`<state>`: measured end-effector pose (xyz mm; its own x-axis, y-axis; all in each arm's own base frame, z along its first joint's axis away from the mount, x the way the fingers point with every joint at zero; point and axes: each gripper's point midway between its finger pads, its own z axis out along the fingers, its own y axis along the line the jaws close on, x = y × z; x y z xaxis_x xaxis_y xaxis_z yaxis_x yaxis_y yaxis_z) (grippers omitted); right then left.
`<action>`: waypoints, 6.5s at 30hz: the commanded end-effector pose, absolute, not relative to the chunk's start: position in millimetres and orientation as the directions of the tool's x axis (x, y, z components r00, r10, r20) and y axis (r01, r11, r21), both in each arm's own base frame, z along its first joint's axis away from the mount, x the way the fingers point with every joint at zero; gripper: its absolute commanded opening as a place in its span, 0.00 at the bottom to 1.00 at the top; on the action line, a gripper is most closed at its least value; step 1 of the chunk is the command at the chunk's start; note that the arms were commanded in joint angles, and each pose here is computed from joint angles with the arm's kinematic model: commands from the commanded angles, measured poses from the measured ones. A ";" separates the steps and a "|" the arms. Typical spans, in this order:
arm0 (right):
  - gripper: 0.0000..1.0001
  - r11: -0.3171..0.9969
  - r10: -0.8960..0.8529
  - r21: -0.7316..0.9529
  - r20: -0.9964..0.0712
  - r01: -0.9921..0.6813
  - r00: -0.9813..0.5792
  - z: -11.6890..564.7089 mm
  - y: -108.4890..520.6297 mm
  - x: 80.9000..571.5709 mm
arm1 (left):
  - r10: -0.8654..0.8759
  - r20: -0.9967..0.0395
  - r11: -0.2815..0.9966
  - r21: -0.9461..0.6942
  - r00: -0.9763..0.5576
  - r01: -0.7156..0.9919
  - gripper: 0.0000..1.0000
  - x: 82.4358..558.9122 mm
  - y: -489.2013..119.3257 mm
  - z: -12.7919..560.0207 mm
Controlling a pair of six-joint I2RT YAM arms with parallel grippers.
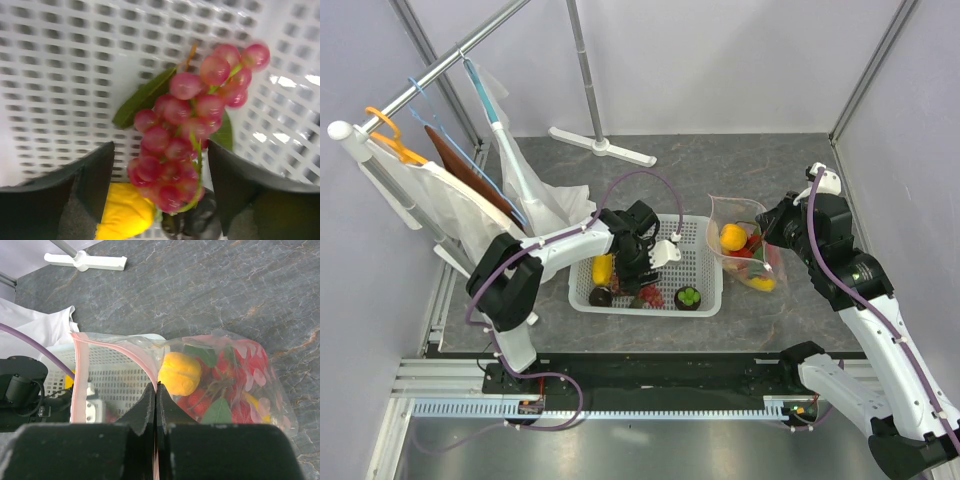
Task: Place the food in the zip-top bag and seal the zipper
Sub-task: Pick up the fake fruit from the bin, then place the fake fruit in the zipper food storage bag, then pick up the fake fruit from the bin, then place the fake fruit in the zipper food storage bag.
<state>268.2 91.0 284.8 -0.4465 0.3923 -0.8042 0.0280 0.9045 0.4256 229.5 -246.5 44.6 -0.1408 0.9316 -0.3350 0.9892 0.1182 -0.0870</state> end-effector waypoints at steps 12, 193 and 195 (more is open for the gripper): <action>0.00 0.906 0.390 0.423 -0.817 0.018 -0.426 290.4 90.6 271.4 | 0.880 -0.456 0.191 0.088 -0.131 0.978 0.58 300.3 -280.0 67.5; 0.00 0.889 0.428 0.455 -0.795 0.044 -0.429 290.8 90.0 270.9 | 0.335 -0.933 0.181 -0.070 -0.129 0.981 0.82 271.2 -445.7 319.8; 0.00 0.892 0.426 0.450 -0.799 0.047 -0.424 290.8 88.2 270.8 | 0.353 -0.925 0.205 -0.071 -0.142 0.976 0.88 273.3 -440.4 329.7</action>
